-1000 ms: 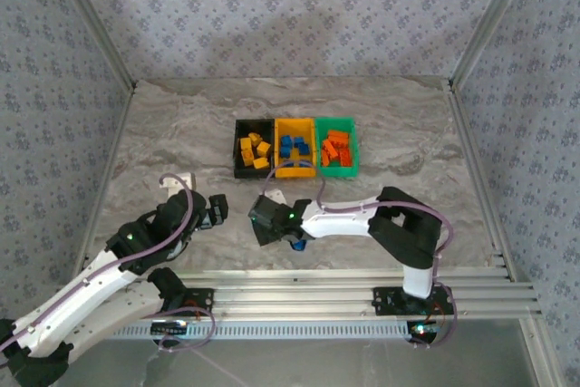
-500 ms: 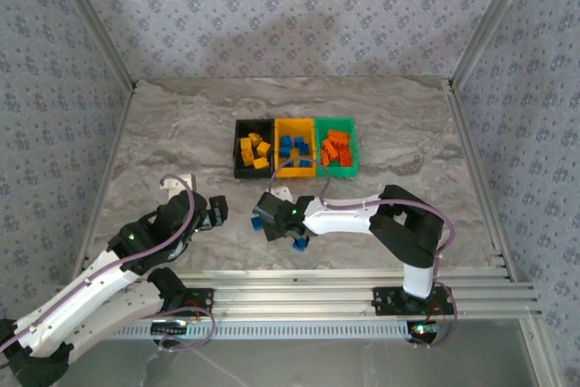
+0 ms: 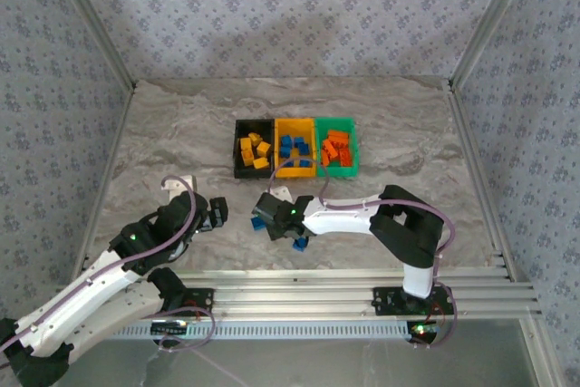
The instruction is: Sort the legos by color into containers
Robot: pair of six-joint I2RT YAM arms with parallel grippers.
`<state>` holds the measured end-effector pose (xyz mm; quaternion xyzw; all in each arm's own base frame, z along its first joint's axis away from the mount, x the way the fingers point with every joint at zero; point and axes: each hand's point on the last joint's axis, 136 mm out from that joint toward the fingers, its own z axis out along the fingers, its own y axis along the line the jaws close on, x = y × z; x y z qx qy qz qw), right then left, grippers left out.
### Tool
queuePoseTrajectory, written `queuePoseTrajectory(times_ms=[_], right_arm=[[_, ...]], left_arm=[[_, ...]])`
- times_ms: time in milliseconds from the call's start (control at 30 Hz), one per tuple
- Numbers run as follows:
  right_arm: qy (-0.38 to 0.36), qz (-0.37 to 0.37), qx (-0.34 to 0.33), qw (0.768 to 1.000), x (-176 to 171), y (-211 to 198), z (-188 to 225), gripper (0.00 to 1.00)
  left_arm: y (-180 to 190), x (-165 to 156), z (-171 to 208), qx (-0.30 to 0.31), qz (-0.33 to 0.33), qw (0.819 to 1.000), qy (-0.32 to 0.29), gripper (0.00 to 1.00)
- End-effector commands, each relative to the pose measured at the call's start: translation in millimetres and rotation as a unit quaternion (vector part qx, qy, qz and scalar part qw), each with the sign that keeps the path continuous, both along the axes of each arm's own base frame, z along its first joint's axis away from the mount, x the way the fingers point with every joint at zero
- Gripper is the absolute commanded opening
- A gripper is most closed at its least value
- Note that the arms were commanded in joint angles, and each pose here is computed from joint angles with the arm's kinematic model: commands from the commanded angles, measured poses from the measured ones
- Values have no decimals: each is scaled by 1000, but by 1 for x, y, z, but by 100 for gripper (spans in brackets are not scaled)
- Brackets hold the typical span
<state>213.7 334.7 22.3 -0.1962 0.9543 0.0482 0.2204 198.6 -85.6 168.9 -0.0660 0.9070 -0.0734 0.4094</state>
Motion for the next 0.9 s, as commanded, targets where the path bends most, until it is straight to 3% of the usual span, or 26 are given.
queuePoseTrajectory(times_ms=[0,400,600,867], right_arm=[[-11,15,-14,1000,-4,-8,6,62],[-108,29,51,992,38,-3,84,63],[-142,37,104,984,94,29,131,64],[-158,29,122,979,177,67,142,65]], left_arm=[[-1,1,1,-9,4,1000,0,100],[-3,1,-7,-6,-1,1000,5,100],[-7,0,-12,-15,-8,1000,13,100],[-14,-4,-20,-22,-23,999,31,100]])
